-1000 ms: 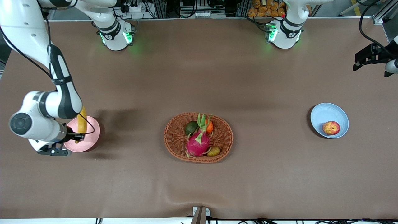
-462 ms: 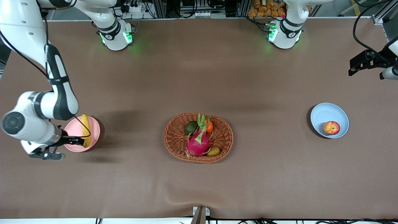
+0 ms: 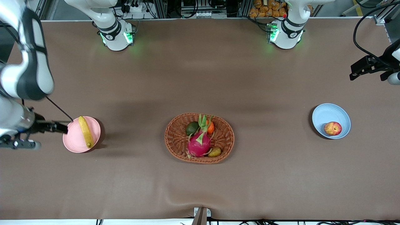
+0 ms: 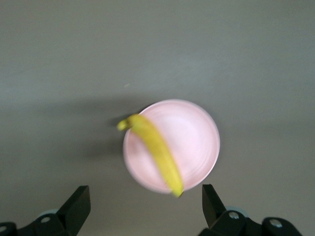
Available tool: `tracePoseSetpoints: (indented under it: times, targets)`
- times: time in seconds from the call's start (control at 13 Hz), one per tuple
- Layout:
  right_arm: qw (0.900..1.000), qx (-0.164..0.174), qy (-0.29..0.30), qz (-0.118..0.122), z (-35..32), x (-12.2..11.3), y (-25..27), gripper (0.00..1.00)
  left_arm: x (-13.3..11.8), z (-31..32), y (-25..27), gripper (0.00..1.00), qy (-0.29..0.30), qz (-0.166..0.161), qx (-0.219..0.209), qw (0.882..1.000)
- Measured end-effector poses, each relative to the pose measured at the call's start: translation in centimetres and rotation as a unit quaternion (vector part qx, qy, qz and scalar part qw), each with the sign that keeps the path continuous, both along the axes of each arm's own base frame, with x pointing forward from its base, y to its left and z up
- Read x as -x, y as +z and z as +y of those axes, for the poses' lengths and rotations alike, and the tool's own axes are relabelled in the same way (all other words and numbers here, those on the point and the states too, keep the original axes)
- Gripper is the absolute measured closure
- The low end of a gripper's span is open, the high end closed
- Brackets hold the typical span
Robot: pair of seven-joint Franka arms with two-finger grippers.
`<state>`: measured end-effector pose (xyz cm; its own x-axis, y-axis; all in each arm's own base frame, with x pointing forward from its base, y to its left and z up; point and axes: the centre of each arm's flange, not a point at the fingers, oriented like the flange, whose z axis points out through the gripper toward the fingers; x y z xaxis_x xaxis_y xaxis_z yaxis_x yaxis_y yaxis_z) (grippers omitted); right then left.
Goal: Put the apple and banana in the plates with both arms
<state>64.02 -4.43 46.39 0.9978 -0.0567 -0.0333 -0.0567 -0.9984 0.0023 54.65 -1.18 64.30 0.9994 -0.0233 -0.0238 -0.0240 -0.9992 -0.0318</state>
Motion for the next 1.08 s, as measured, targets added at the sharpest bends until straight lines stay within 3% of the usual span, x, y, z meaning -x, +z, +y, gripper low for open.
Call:
tracePoseSetpoints:
  times: [0.23, 0.54, 0.77, 1.08]
  targets:
    - [0.999, -0.049, 0.006, 0.009, 2.6, 4.7, 8.5, 0.00, 0.0, 0.2, -0.2, 0.00, 0.007, 0.002, 0.000, 1.000]
    - [0.998, -0.032, 0.019, 0.041, 3.0, 8.9, 15.1, 0.00, 0.0, 0.2, -0.3, 0.00, 0.008, 0.003, 0.000, 1.000]
    - [0.998, -0.026, 0.016, 0.063, 2.3, 10.5, 18.2, 0.00, 0.0, 0.2, -0.3, 0.00, 0.008, 0.002, 0.000, 1.000]
    - [0.998, -0.025, 0.015, 0.062, 2.3, 10.6, 18.6, 0.00, 0.0, 0.2, -0.3, 0.00, 0.008, 0.002, 0.000, 1.000]
